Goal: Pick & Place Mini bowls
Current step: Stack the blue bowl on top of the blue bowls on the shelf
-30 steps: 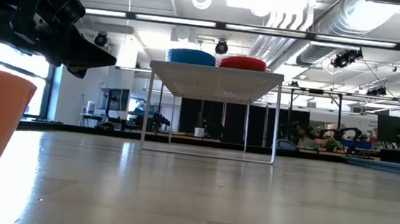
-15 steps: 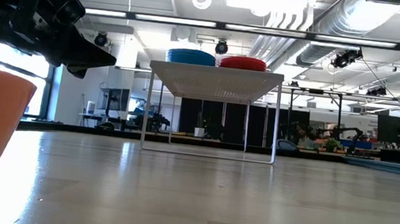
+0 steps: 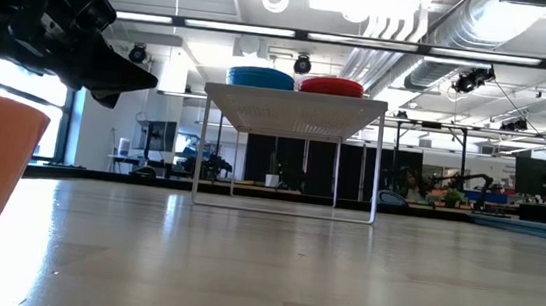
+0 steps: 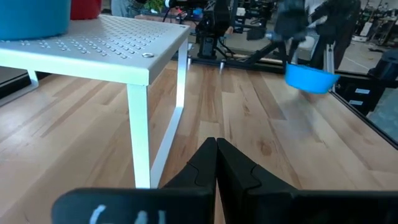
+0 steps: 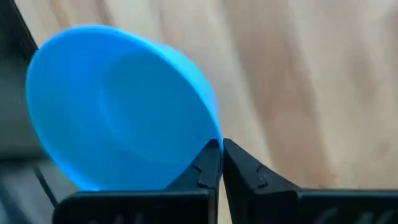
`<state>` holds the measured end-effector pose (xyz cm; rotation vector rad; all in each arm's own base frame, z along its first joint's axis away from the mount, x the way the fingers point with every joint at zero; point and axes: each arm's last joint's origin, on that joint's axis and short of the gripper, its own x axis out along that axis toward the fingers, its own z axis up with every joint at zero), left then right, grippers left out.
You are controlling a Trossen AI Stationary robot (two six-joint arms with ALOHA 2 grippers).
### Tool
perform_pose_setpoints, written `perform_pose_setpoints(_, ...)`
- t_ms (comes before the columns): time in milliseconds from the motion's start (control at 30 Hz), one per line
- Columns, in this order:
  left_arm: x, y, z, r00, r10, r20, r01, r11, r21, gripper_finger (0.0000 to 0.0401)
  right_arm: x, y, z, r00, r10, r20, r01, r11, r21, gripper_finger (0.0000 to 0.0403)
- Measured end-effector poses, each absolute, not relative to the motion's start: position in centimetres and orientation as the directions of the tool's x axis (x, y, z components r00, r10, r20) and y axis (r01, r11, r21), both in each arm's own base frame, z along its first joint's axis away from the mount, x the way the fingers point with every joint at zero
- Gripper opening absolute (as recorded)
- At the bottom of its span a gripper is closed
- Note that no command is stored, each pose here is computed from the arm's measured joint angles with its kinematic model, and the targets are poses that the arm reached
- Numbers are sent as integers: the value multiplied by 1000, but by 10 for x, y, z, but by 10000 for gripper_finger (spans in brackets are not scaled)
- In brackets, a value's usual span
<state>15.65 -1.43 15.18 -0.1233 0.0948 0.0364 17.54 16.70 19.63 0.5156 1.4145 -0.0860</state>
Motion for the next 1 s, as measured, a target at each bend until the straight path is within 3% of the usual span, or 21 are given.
perform_pose_setpoints(267,156,-14,152,995,31,-97,-42,992,-121,0,231,106,208,454,124,-882,519,768,375,4)
perform_pose_setpoints(500,156,-14,152,995,31,-97,-42,992,-121,0,302,80,183,704,67,-707,443,737,511,2)
perform_pose_setpoints(800,156,-14,151,994,31,-102,-43,992,-117,0,364,80,171,727,-68,-684,496,740,454,1)
perform_pose_setpoints(1000,156,-14,151,994,31,-101,-43,992,-116,0,381,79,167,655,-166,-737,579,737,348,2)
